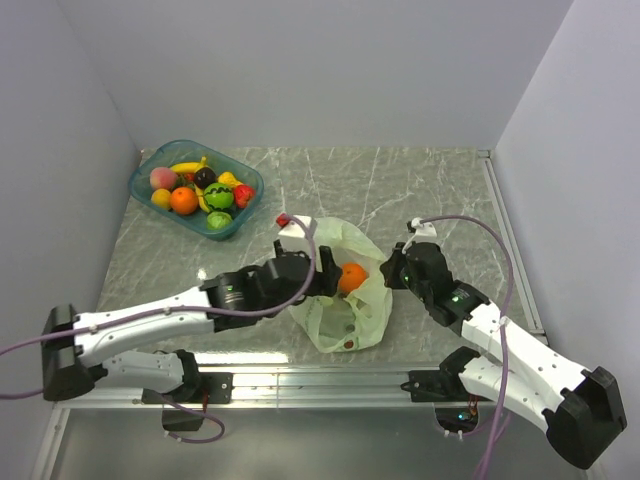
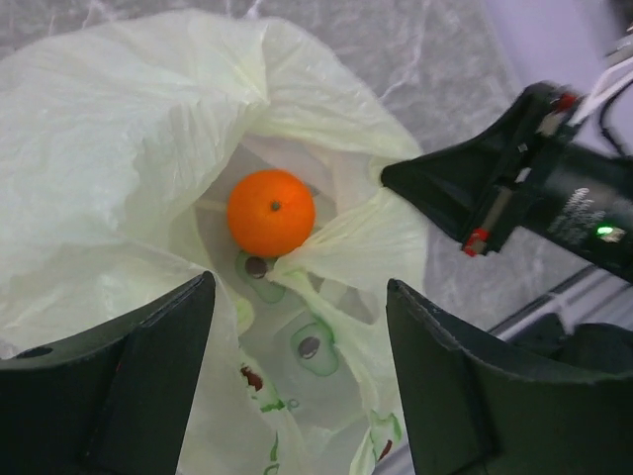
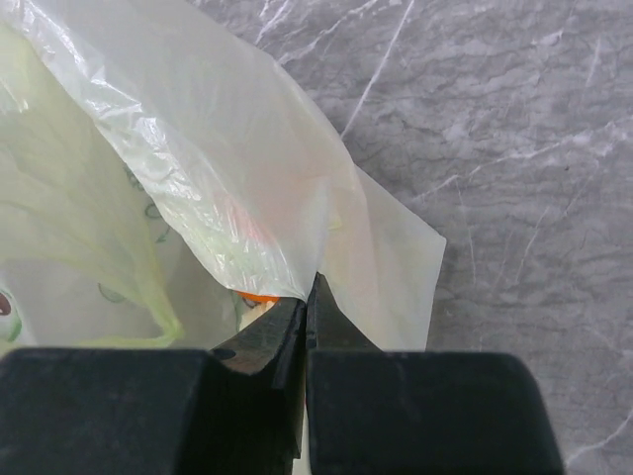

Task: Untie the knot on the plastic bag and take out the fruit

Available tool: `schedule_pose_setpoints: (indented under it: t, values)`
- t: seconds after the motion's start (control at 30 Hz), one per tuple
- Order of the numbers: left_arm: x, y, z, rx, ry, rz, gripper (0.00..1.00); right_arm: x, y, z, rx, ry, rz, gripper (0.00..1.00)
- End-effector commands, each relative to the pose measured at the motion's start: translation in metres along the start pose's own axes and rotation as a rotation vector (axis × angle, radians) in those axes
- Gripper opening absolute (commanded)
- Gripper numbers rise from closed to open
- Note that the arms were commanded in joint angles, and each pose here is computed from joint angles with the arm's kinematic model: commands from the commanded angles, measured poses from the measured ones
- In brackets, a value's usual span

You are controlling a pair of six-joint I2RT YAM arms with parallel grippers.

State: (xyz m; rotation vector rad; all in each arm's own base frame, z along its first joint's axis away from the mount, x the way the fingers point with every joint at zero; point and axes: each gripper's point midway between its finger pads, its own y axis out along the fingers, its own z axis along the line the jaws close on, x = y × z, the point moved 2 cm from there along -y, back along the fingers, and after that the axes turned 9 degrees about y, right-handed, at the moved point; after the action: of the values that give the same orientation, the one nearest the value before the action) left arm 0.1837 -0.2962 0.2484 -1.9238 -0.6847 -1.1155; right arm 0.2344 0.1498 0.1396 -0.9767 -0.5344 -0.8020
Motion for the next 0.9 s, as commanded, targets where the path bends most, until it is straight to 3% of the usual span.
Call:
schedule_pose_setpoints:
  t: [0.0,0.03,0.27,0.57,0.63,0.73,0.77,0.87]
  values:
    - [0.019,0.007,-0.007,0.098,-0.019,-0.061,0.75,0.014,-0.003,0.004,-0.019,0.005,-0.026,0.0]
    - [0.008,0.009,0.005,0.171,0.001,-0.02,0.76,0.015,-0.004,0.003,-0.02,0.006,-0.031,0.0]
    - [0.036,-0.027,0.061,0.499,0.059,-0.084,0.88,0.015,-0.007,0.003,-0.012,-0.008,-0.037,0.0]
    - [0.052,-0.051,0.08,0.57,0.034,-0.139,0.86,0.012,-0.006,0.001,-0.017,-0.009,-0.027,0.0]
    - [0.066,-0.054,0.072,0.515,0.043,-0.165,0.83,0.011,-0.007,0.001,-0.012,-0.013,-0.031,0.0]
    - [0.071,-0.039,0.034,0.29,0.041,-0.169,0.77,0.011,-0.006,0.0,-0.01,-0.01,-0.035,0.0]
    - [0.062,-0.034,0.014,0.165,0.038,-0.123,0.76,0.01,-0.006,0.0,-0.01,-0.008,-0.033,0.0]
    - [0.042,-0.013,-0.017,0.029,0.015,-0.07,0.75,0.009,-0.006,0.001,-0.007,0.003,-0.031,0.0]
